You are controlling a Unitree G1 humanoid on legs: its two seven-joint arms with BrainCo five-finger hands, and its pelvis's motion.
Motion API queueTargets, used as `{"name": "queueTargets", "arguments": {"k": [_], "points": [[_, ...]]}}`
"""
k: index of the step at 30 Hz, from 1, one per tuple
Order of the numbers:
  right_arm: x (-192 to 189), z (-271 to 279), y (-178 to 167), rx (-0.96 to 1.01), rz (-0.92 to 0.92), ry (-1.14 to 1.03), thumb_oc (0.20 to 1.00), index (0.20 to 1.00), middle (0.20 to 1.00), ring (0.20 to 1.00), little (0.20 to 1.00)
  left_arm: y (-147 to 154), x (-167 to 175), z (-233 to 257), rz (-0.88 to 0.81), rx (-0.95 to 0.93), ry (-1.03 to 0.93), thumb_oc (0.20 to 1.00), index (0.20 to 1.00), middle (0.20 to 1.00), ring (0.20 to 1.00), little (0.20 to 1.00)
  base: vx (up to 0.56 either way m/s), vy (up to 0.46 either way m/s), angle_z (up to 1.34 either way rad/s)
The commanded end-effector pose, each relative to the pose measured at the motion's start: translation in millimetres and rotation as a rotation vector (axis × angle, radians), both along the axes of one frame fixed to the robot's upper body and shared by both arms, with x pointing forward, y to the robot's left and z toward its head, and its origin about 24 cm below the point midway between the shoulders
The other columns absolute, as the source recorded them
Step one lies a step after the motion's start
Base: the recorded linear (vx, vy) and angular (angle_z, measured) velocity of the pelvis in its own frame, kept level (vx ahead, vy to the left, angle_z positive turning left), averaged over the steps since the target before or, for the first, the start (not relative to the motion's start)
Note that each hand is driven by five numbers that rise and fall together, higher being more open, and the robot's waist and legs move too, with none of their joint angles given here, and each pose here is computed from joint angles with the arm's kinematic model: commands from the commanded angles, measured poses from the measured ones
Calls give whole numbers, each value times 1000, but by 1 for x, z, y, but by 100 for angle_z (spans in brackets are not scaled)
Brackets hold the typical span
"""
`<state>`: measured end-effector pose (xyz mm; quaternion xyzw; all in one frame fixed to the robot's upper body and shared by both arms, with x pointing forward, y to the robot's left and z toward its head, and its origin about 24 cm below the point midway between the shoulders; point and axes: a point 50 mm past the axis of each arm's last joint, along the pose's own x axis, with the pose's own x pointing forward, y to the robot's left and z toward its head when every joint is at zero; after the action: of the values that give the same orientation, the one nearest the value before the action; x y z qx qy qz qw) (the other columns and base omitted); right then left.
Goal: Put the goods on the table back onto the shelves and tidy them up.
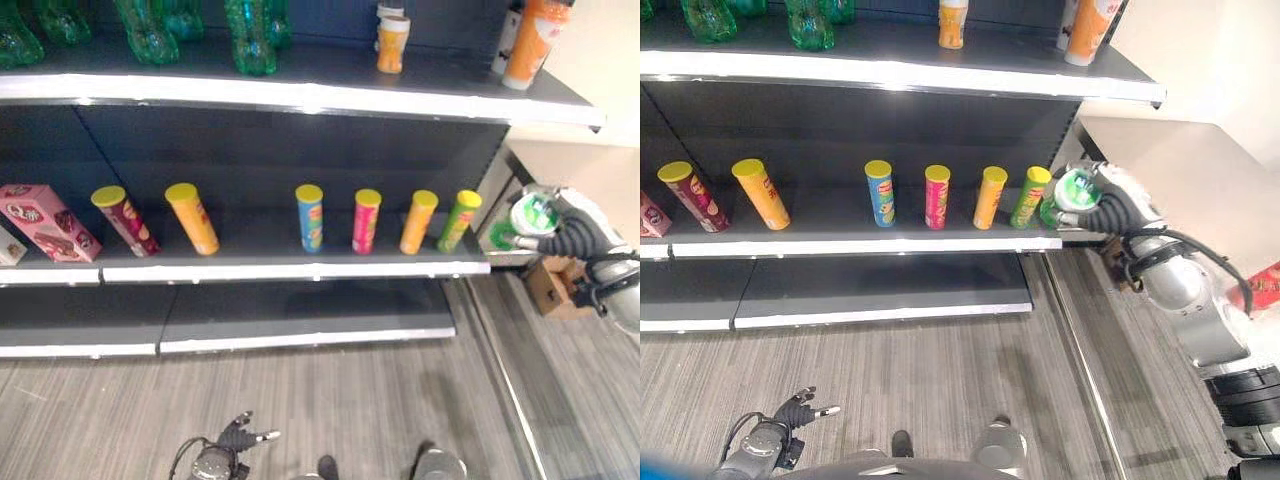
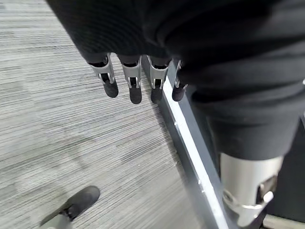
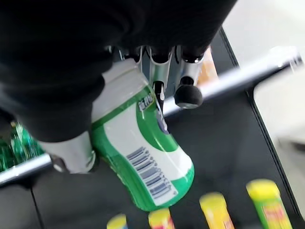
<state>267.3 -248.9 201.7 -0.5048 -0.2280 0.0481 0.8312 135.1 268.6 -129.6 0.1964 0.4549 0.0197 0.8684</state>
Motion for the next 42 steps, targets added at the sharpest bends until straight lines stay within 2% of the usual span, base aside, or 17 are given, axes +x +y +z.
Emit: {"name": "queueTargets", "arguments": {"k": [1, 10, 21, 26, 28, 30, 42], "points": [[1, 44, 8, -23, 47, -183, 200, 200, 200, 200, 200, 4, 17, 7, -38, 31, -33, 1000, 1000, 1000, 1000, 1000, 172, -111, 51], [5, 79, 20, -69, 133, -257, 200, 200, 200, 200, 200, -15, -8, -9, -21, -24, 29, 1000, 1000, 1000, 1000, 1000, 91, -121, 32], [38, 106, 22, -3, 62, -340, 200, 200, 200, 200, 200, -19, -24, -17, 41, -31, 77, 1000, 1000, 1000, 1000, 1000, 42, -111, 31], [72, 117, 17, 5, -60, -322, 200, 200, 200, 200, 200, -17, -36, -19, 96, -41, 83, 1000, 1000, 1000, 1000, 1000, 37, -87, 27], [73, 118, 18, 3, -57, -323, 200, 200, 200, 200, 200, -18, -36, -19, 98, -44, 82, 1000, 1000, 1000, 1000, 1000, 8, -34, 20], [90, 121, 6, -18, -176, -294, 200, 200, 200, 200, 200, -17, -36, -19, 102, -41, 79, 1000, 1000, 1000, 1000, 1000, 16, -72, 21], [107, 135, -31, 24, -389, -220, 200, 200, 200, 200, 200, -19, -30, -18, 94, -40, 63, 1000, 1000, 1000, 1000, 1000, 16, -46, 25]]}}
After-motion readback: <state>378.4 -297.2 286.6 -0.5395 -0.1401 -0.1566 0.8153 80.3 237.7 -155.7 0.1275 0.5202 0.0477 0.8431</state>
